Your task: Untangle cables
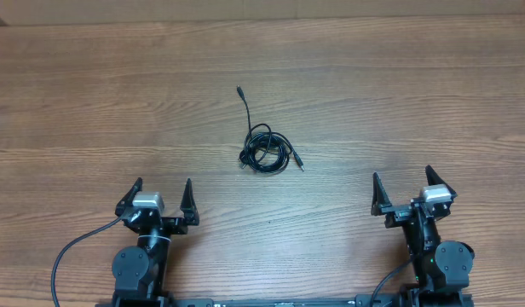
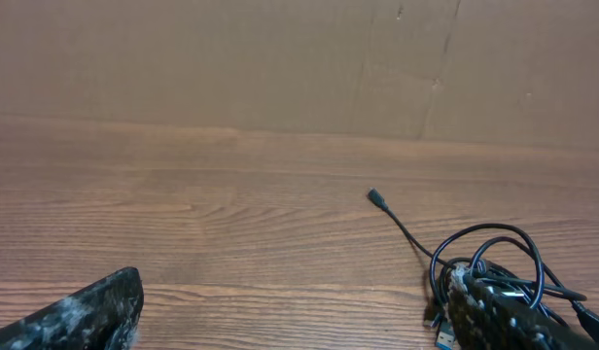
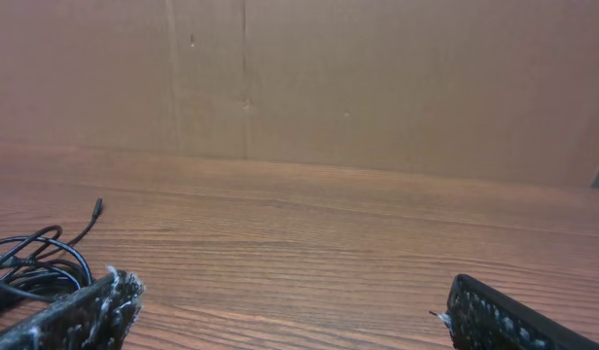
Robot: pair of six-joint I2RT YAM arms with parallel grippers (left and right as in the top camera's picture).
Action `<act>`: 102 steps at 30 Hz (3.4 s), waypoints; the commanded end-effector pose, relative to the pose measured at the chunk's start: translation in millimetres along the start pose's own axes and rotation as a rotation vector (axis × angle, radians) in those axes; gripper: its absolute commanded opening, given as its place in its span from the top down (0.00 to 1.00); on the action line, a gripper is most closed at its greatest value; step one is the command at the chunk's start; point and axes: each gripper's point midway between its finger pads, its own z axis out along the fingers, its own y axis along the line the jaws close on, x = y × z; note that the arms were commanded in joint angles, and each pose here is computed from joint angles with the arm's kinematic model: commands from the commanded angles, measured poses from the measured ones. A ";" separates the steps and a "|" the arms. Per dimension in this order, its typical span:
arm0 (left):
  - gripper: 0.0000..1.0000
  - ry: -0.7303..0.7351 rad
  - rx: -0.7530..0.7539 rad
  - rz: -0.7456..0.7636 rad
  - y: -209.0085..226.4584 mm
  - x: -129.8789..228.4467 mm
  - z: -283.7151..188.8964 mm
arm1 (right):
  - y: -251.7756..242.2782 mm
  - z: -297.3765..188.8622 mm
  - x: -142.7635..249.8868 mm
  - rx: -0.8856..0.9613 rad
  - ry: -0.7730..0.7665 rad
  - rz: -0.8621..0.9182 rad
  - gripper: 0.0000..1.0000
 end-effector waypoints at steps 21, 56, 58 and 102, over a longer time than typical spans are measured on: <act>0.00 -0.004 0.010 0.012 -1.9 0.3 -0.2 | -2.0 0.1 2.1 0.008 -0.002 -0.001 0.00; 0.01 -0.004 0.010 0.012 -1.9 0.3 -0.2 | -2.0 0.1 2.1 0.008 -0.002 -0.001 0.00; 0.00 -0.004 0.010 0.012 -1.9 0.3 -0.2 | -1.9 0.1 2.1 0.008 -0.002 -0.001 0.00; 0.00 0.019 0.340 -0.554 -56.5 -19.7 -10.3 | -2.0 0.1 2.1 0.008 -0.002 -0.001 0.00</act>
